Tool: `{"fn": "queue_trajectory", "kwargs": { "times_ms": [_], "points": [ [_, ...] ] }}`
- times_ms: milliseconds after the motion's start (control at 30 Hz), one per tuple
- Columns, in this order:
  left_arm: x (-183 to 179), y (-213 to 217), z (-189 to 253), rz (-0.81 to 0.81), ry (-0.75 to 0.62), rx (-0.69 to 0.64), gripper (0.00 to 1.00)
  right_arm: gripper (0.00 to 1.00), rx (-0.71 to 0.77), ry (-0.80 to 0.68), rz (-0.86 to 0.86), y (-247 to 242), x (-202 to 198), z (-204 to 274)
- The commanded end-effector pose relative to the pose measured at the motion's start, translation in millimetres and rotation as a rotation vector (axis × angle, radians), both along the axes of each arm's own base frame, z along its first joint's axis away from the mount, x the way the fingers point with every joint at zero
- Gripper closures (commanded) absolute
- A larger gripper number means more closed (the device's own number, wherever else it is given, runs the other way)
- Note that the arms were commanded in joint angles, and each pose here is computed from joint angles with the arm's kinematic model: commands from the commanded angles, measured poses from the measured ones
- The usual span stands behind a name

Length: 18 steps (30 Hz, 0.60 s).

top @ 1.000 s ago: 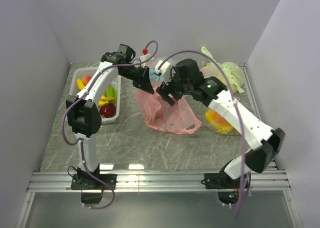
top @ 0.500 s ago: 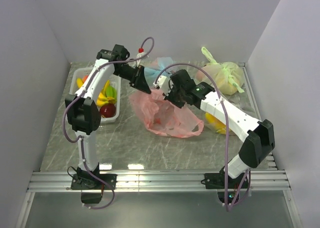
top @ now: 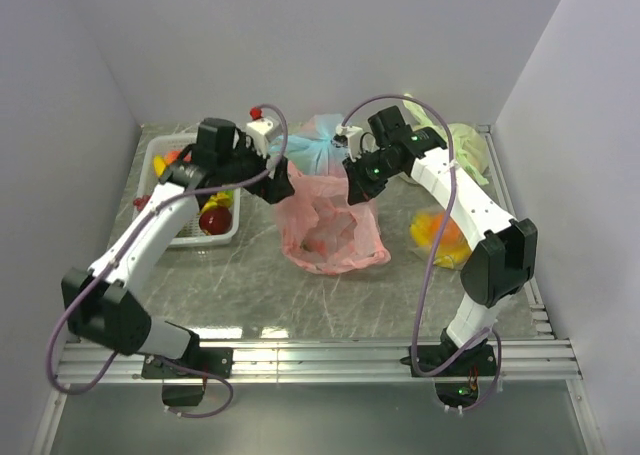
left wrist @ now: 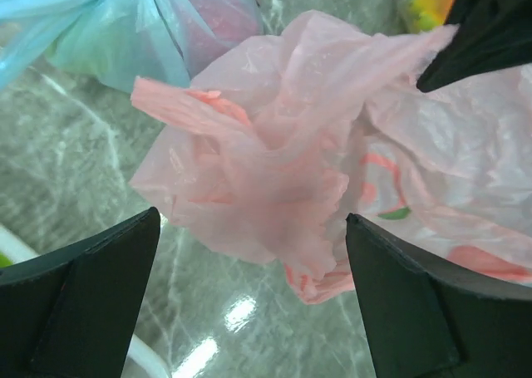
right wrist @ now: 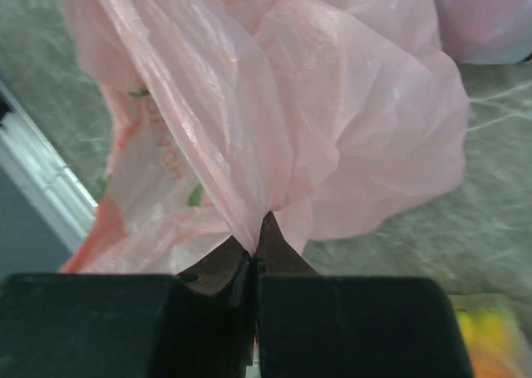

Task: Place the fake fruits into the plastic bag and tie a complex knot

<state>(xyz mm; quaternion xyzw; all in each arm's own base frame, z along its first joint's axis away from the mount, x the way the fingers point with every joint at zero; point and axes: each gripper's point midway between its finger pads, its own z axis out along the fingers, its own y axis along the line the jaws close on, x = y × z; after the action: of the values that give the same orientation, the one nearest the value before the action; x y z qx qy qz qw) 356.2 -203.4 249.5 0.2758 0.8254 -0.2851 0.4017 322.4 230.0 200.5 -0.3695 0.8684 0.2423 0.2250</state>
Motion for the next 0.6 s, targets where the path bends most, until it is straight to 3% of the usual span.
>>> {"fn": "queue_trajectory", "kwargs": {
  "times_ms": [0, 100, 167, 267, 333, 367, 433, 467, 567],
  "points": [
    [33, 30, 17, 0.225, -0.248, 0.125, 0.01, 1.00, 0.081, 0.092, -0.014, 12, -18, 9],
    [47, 51, 35, 0.264, -0.203, 0.098, 0.01, 1.00, 0.059, 0.086, -0.057, 6, -18, 4],
    [52, 69, 17, 0.310, -0.060, 0.093, 0.01, 1.00, 0.044, 0.093, -0.056, 4, -19, 0],
    [71, 130, 16, 0.447, -0.007, 0.121, 0.02, 1.00, 0.046, 0.102, -0.056, 2, -19, -2],
    [71, 143, 18, 0.360, -0.030, 0.159, 0.03, 1.00, 0.048, 0.095, -0.069, 0, -14, -3],
    [69, 166, 4, 0.367, 0.027, 0.175, 0.04, 1.00, 0.045, 0.085, -0.064, -2, -12, -2],
    [76, 190, 10, 0.362, 0.002, 0.220, 0.03, 1.00, 0.046, 0.077, -0.073, -6, -7, -2],
    [75, 201, -12, 0.351, 0.080, 0.248, 0.04, 1.00, 0.049, 0.079, -0.074, -7, -7, -1],
    [96, 242, -17, 0.387, 0.073, 0.324, 0.14, 1.00, 0.053, 0.080, -0.092, -10, -3, -1]
  ]
}}
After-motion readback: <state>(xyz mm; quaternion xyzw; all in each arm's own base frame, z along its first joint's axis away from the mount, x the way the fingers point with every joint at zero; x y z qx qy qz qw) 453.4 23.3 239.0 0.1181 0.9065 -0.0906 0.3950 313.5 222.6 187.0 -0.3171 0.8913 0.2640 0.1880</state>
